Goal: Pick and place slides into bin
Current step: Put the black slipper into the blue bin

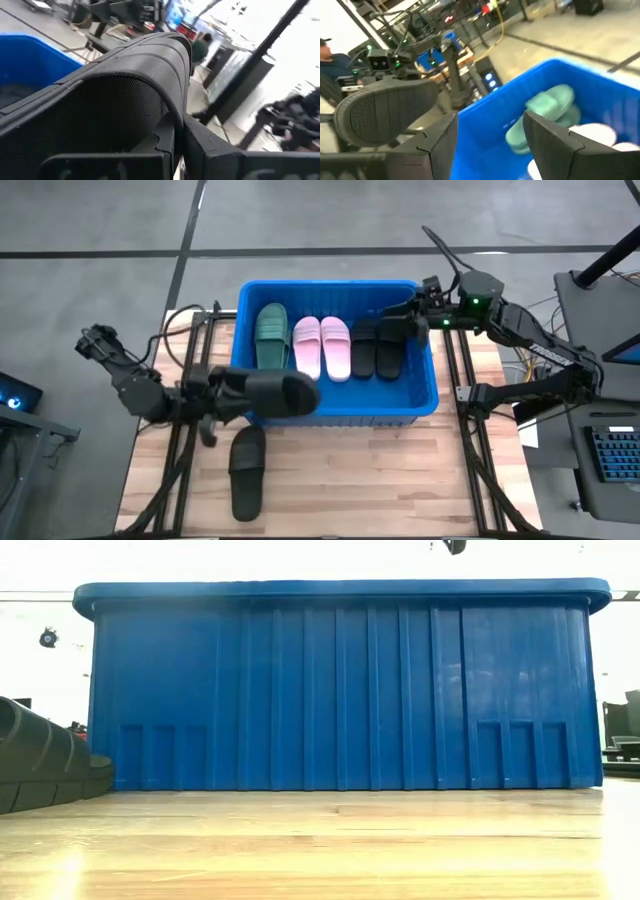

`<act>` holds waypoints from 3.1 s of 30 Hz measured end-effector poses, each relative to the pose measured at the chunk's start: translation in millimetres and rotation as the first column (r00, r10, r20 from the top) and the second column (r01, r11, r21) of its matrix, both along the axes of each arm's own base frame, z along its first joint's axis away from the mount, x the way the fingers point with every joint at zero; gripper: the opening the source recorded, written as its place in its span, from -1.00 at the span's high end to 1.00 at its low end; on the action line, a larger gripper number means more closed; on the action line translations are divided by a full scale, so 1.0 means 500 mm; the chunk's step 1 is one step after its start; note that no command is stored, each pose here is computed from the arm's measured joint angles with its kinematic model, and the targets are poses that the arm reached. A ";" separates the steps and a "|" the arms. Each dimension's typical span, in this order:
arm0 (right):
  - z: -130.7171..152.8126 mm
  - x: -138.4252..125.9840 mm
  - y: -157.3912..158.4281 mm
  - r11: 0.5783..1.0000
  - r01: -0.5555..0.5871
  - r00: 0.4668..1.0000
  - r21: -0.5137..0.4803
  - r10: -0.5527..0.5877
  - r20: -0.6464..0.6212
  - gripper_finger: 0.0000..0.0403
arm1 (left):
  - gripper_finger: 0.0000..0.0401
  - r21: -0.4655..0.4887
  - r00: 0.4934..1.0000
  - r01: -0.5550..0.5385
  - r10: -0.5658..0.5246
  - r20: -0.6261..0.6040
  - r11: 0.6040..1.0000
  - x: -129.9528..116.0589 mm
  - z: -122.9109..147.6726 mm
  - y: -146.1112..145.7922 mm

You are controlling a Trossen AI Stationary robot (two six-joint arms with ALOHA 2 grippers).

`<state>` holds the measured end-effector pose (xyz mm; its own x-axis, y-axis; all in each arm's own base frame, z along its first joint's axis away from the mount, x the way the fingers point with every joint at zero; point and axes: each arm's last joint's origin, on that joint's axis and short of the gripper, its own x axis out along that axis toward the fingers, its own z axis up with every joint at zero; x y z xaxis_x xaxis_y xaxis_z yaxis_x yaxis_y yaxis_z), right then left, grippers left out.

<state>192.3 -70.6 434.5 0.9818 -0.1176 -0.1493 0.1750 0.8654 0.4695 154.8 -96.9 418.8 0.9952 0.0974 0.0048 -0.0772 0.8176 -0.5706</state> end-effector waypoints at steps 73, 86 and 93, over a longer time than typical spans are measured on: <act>0.144 0.213 0.211 0.131 -0.380 0.925 -0.916 0.066 -0.375 -0.07 | 1.00 -0.436 0.990 0.070 -0.009 0.141 0.897 0.122 -0.003 0.089; 0.120 0.235 0.271 -0.068 -0.482 0.865 -0.873 0.120 -0.487 -0.07 | 1.00 -0.595 0.980 0.194 -0.180 0.084 0.780 0.111 -0.013 0.082; 0.108 0.243 0.309 -0.157 -0.486 0.847 -0.860 0.159 -0.507 -0.07 | 1.00 -0.613 0.982 0.180 -0.176 0.067 0.769 0.113 -0.018 0.083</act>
